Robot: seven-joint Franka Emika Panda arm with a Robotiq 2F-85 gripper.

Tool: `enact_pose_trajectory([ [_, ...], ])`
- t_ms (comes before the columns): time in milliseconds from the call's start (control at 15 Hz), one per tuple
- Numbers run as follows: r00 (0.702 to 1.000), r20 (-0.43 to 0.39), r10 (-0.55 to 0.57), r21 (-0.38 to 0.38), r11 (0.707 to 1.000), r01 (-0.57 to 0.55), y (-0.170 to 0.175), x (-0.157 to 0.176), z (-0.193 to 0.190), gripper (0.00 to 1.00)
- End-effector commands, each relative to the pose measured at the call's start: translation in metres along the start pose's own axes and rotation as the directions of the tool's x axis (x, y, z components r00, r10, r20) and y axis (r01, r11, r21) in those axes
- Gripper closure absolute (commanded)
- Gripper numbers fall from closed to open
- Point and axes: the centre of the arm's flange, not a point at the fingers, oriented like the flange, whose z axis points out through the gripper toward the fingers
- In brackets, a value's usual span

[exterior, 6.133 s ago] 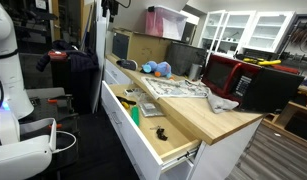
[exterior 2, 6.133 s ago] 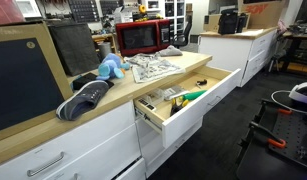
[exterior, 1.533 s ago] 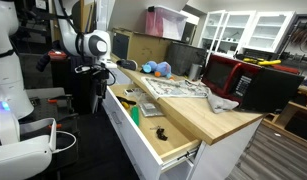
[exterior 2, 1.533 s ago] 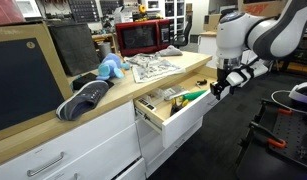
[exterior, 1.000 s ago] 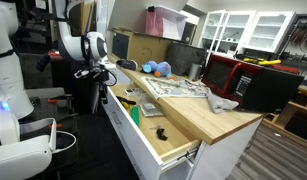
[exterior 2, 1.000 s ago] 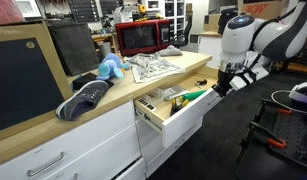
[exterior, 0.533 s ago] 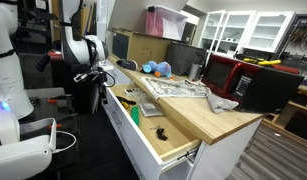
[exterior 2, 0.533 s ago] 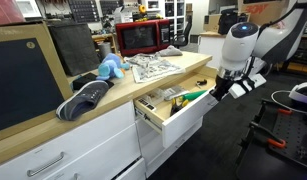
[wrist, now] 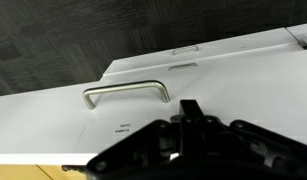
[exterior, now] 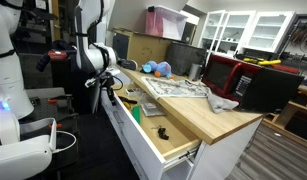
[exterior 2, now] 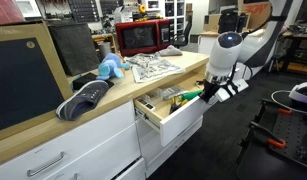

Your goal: Push the top rightmost drawer fully inwards

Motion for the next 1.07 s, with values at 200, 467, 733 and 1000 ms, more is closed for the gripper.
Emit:
enact_pose_trajectory([
  [200,0.997,-0.075,0.015,0.026,1.000,-0.013,-0.032,0.042,0.030,1.00],
  [467,0.993,-0.119,0.007,0.039,0.999,-0.003,-0.045,0.065,0.034,1.00],
  [733,0.987,-0.161,0.007,0.050,0.999,0.001,-0.060,0.089,0.036,1.00],
  [1000,0.979,-0.203,0.008,0.051,0.999,0.003,-0.078,0.114,0.042,1.00],
])
